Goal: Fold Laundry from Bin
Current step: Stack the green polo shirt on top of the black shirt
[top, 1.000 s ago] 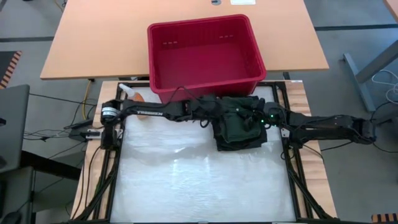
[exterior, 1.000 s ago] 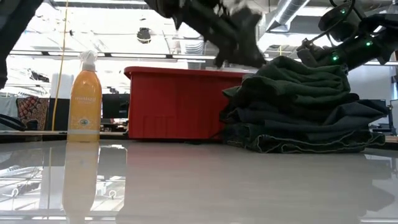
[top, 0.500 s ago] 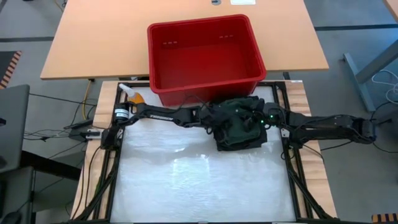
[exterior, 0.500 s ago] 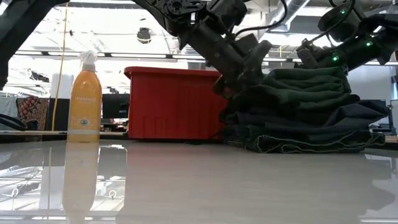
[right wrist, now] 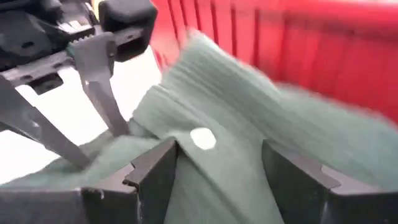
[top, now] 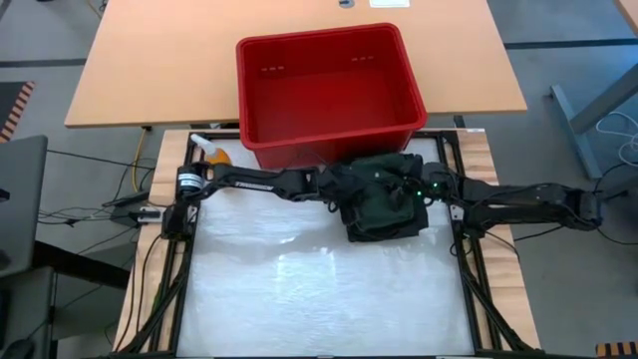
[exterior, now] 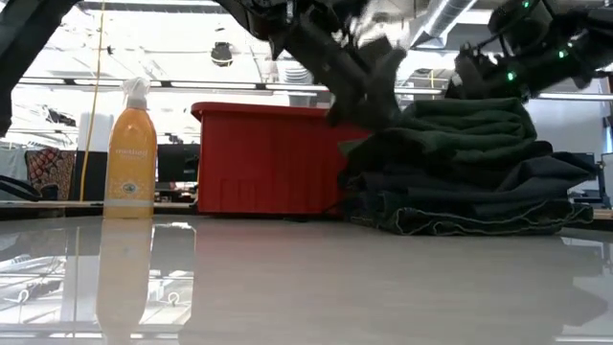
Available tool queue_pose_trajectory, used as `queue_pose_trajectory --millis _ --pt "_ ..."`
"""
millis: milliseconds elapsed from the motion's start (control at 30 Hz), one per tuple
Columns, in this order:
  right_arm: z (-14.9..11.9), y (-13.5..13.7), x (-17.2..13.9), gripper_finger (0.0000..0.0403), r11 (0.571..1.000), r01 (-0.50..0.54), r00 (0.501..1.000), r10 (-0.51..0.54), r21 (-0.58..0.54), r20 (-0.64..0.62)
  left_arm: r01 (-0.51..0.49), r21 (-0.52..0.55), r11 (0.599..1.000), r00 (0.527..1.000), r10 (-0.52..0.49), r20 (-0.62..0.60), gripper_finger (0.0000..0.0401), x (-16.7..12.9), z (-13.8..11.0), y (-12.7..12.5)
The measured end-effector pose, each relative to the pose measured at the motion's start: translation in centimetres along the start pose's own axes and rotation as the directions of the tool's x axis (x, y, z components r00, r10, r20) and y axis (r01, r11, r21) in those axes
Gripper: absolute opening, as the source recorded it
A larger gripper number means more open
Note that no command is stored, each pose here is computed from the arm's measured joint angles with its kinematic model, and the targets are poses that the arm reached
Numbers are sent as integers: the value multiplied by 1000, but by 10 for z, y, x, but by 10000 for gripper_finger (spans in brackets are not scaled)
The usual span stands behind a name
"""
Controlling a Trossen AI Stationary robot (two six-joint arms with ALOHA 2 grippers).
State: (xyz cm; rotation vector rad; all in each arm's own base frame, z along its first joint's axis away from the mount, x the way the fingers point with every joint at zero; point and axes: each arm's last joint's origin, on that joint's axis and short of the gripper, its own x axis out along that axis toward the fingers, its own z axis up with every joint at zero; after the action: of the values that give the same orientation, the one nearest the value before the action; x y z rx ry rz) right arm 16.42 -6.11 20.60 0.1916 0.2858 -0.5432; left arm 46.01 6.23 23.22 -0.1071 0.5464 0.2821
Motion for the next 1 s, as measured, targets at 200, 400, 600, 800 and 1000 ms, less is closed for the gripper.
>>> queue_pose_trajectory --millis 200,400,600,800,1000 --pt "30 6 -9 264 995 -97 994 97 -10 49 -54 15 998 993 52 109 109 -30 28 9" --pt "47 9 -14 264 988 -122 992 122 -99 -8 -49 70 996 979 34 202 109 -44 44 8" --pt "38 8 -16 264 978 -123 985 101 -166 -137 -28 199 980 977 -15 211 113 -21 33 6" --pt "24 6 -10 264 976 -123 966 77 -177 -249 -15 141 990 989 -7 150 153 1 16 12" --pt "12 7 4 264 975 -123 947 60 -184 -315 -9 21 1000 998 7 65 200 15 1 26"
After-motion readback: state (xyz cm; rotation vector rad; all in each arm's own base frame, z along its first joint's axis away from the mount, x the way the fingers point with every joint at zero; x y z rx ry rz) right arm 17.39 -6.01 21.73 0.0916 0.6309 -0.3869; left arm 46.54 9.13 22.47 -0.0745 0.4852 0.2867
